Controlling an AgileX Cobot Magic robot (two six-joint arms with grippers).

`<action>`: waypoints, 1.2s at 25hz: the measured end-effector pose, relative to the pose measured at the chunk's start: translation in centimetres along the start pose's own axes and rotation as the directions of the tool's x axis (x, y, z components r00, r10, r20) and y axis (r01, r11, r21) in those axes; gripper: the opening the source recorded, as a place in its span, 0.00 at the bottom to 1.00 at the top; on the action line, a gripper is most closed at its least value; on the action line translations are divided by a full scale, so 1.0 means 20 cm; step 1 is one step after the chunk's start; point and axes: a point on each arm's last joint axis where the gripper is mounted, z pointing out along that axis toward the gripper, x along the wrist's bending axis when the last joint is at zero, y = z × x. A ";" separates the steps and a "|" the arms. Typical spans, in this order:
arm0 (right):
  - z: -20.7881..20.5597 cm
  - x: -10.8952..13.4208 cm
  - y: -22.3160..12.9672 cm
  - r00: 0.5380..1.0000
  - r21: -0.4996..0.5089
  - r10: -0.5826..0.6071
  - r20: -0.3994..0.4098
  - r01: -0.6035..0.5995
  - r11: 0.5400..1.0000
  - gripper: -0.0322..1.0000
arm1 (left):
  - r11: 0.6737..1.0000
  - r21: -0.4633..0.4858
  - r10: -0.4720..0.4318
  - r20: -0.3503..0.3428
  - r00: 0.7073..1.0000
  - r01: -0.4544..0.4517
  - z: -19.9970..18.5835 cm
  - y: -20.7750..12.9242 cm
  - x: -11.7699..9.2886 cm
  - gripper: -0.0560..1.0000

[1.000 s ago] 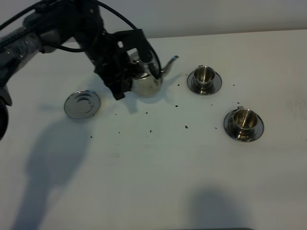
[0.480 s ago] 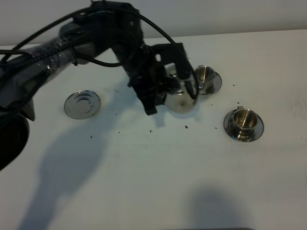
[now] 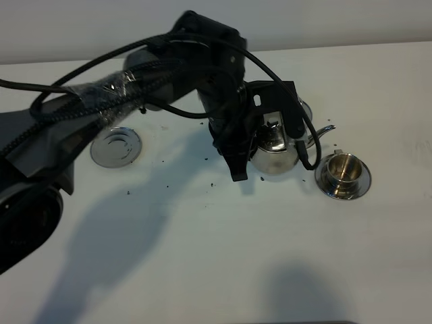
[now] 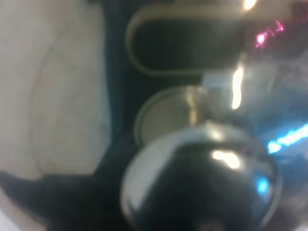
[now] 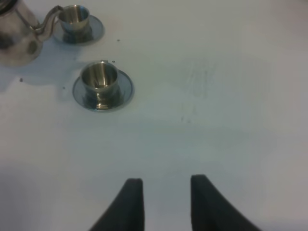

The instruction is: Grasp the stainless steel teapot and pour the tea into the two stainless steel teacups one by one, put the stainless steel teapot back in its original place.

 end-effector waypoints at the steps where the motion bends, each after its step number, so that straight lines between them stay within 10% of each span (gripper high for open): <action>1: 0.00 0.00 0.00 1.000 0.000 0.000 0.000 0.000 1.000 0.26 | 1.000 0.019 -0.001 -0.021 1.000 0.001 0.00 0.01 -0.01 0.26; 30: 0.00 0.00 0.00 1.000 0.000 0.000 0.000 0.000 1.000 0.26 | 0.969 0.242 0.117 -0.247 0.962 -0.056 0.06 0.20 -0.21 0.26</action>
